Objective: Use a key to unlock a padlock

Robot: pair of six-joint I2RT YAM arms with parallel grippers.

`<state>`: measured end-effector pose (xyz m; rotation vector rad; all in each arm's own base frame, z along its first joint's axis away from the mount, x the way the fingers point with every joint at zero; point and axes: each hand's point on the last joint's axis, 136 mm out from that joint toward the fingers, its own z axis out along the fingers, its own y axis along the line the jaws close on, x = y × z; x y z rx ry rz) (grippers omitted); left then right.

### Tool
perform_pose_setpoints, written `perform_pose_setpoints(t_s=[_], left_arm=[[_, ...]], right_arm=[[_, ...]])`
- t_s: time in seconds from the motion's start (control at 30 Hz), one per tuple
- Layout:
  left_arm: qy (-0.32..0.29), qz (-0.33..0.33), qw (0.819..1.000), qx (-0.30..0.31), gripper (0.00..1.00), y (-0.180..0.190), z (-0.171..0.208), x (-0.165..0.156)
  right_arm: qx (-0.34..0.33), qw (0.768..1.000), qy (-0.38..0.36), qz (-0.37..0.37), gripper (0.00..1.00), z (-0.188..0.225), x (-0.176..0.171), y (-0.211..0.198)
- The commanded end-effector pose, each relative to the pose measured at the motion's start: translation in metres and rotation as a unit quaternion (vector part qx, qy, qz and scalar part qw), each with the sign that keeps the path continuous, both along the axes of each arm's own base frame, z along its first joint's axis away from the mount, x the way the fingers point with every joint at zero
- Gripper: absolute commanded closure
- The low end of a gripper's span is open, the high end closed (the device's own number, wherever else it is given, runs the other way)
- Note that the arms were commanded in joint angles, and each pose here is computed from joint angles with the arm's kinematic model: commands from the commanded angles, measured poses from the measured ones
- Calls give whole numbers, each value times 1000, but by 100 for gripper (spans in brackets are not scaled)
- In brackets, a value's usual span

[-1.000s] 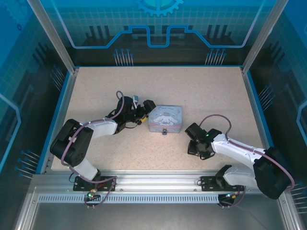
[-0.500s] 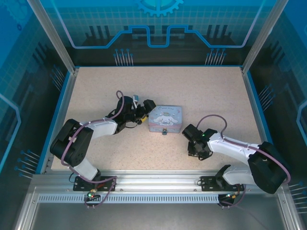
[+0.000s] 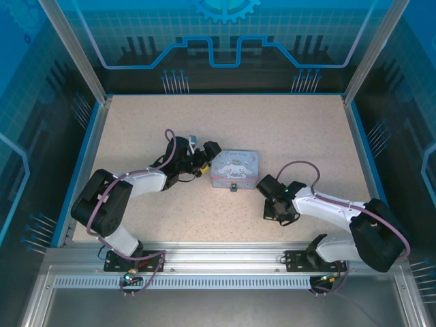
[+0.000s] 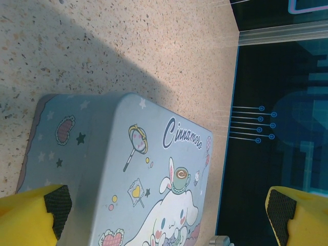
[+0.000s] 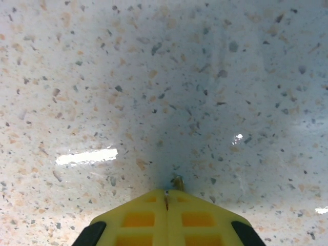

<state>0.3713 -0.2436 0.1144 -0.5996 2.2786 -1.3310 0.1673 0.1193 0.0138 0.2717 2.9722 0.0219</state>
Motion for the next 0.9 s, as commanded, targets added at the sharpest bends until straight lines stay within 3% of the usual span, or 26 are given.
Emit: perform_pose_setpoints(t_s=[0.0, 0.3, 0.6, 0.87], left_arm=[[-18, -13, 1000, -15, 1, -9, 14, 5], [-19, -18, 1000, -13, 1, -9, 16, 1], [-33, -47, 998, -22, 1, -17, 27, -4], [-34, -52, 998, -15, 1, -15, 29, -11]], right_arm=[[4, 1000, 6, 17, 100, -4, -3, 5], [101, 989, -73, 74, 100, 28, 17, 37], [279, 934, -170, 148, 100, 95, 40, 80], [265, 943, -135, 148, 100, 92, 44, 71]])
